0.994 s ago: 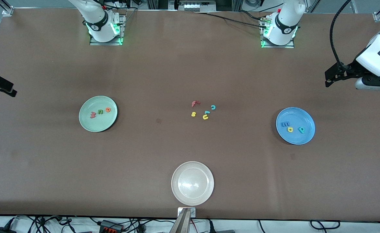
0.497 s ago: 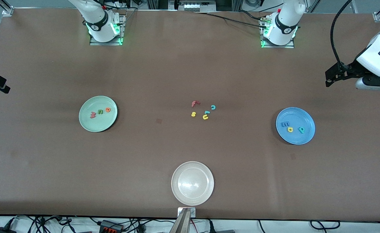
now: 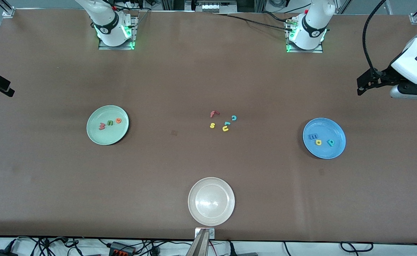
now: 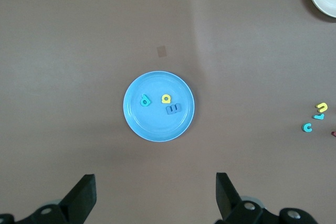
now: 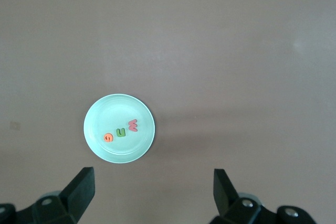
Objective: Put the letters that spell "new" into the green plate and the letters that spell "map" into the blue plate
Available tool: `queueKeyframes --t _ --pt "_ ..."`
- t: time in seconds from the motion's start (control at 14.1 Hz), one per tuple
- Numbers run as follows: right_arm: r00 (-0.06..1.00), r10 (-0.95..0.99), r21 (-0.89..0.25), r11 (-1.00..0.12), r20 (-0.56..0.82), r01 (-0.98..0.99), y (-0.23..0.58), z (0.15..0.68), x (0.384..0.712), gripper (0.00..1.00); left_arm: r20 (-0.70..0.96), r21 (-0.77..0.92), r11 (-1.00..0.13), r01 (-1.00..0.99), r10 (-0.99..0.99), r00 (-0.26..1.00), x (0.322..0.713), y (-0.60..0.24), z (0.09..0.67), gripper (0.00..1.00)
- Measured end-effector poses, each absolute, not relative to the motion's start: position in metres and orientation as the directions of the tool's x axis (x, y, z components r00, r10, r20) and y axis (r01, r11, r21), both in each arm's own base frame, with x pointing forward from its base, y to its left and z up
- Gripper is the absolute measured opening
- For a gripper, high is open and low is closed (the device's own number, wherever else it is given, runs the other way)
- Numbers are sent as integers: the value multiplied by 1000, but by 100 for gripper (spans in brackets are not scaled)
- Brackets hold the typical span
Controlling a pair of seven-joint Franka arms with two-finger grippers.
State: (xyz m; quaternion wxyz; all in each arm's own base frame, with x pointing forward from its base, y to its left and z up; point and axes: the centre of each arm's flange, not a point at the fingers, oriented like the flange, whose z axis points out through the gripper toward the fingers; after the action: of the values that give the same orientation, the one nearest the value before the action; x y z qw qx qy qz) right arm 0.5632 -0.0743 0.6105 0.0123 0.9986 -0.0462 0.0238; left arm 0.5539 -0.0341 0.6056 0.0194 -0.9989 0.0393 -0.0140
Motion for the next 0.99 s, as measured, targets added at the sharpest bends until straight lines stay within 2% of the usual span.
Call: queueKeyframes --t 0.99 --pt "995 -92 21 -996 26 -92 -74 601 558 100 0 -40 -996 -82 -82 997 551 -36 604 100"
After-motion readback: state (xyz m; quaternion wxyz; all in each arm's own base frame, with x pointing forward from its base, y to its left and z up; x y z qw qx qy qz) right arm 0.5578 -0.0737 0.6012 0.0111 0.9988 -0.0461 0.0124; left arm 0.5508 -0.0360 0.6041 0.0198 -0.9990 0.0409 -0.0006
